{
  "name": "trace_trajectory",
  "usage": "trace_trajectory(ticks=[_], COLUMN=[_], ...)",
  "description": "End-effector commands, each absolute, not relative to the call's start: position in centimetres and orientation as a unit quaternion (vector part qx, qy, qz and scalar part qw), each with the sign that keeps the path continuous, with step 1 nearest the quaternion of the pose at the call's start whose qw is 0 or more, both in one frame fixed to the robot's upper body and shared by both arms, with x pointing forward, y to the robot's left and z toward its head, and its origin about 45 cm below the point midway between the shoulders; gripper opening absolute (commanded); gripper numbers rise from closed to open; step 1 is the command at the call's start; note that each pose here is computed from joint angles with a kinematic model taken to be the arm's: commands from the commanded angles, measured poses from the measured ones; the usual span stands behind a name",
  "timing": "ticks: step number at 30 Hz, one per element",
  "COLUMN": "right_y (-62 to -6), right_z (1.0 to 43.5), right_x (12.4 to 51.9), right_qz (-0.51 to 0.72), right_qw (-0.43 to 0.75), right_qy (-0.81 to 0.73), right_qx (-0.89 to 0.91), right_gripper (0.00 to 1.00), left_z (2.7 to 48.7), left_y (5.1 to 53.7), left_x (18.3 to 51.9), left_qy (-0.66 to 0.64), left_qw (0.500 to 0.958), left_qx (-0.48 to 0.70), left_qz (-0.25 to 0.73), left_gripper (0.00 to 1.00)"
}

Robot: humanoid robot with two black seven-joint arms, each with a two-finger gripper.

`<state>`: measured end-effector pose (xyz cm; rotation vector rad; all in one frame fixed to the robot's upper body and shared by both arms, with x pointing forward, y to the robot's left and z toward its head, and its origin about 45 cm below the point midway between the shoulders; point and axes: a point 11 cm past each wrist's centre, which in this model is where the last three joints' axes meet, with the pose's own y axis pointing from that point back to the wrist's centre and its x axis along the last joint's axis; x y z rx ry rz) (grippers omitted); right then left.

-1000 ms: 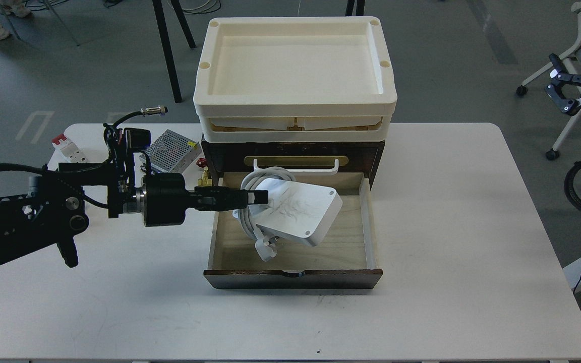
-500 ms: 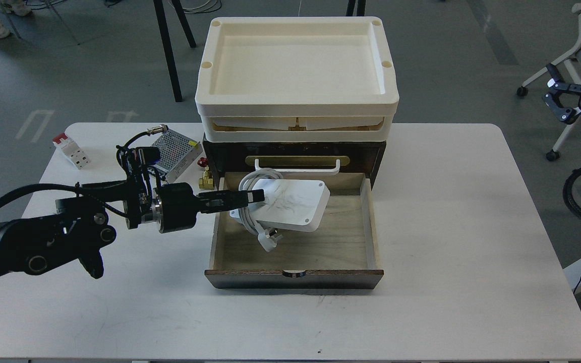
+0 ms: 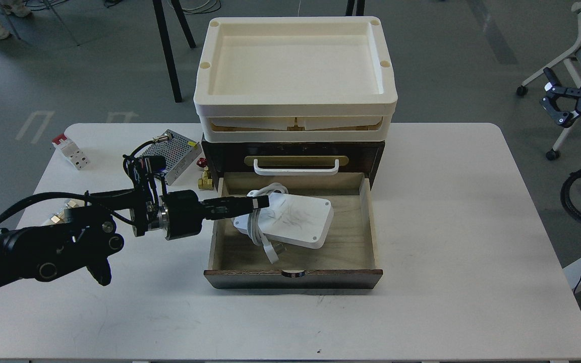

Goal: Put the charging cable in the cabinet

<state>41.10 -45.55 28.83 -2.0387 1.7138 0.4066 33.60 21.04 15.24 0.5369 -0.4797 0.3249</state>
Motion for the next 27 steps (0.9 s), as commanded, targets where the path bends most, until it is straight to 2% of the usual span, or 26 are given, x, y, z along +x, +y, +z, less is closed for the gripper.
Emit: trace_trajectory(ticks=[1,5,11,15,19,24,27], right_y=[-45.6,-45.6,-45.2,-44.1,-43.3,-40.3,-38.6], right_z=[28.8,28.8,29.4,31.5,33.0,32.1,32.2], right_x=[41.1,41.1,41.4,42.6,43.3,44.2,44.2], right_qz=[0.147,0.147,0.144,0.129,0.117,0.139,0.147], right_qw=[0.222,0.222,0.232,0.249,0.257,0.274,0.286], right_qy=[0.621,0.62,0.614,0.597,0.585,0.563,0.541], right_qx=[-0.737,-0.738,-0.741,-0.752,-0.76,-0.767,-0.777], right_gripper=[1.0,1.0,1.0,1.0,1.0,1.0,1.0], left_z=[15.3,15.4,17.9,19.6,22.2,25.6,28.6], left_y=[20.7,20.6,24.0,27.5,30.5,33.5,35.4], left_x=[33.6,33.7,35.4,35.6,35.8,37.9,39.9], left_qy=[-0.233,-0.233,-0.219,-0.15,-0.045,0.01,0.034], left_qw=[0.925,0.925,0.919,0.928,0.94,0.916,0.885], left_qx=[0.257,0.255,0.247,0.235,0.162,0.054,-0.046], left_qz=[0.158,0.158,0.216,0.248,0.297,0.398,0.461], left_gripper=[0.64,0.78,0.86,0.9,0.96,0.99,0.99])
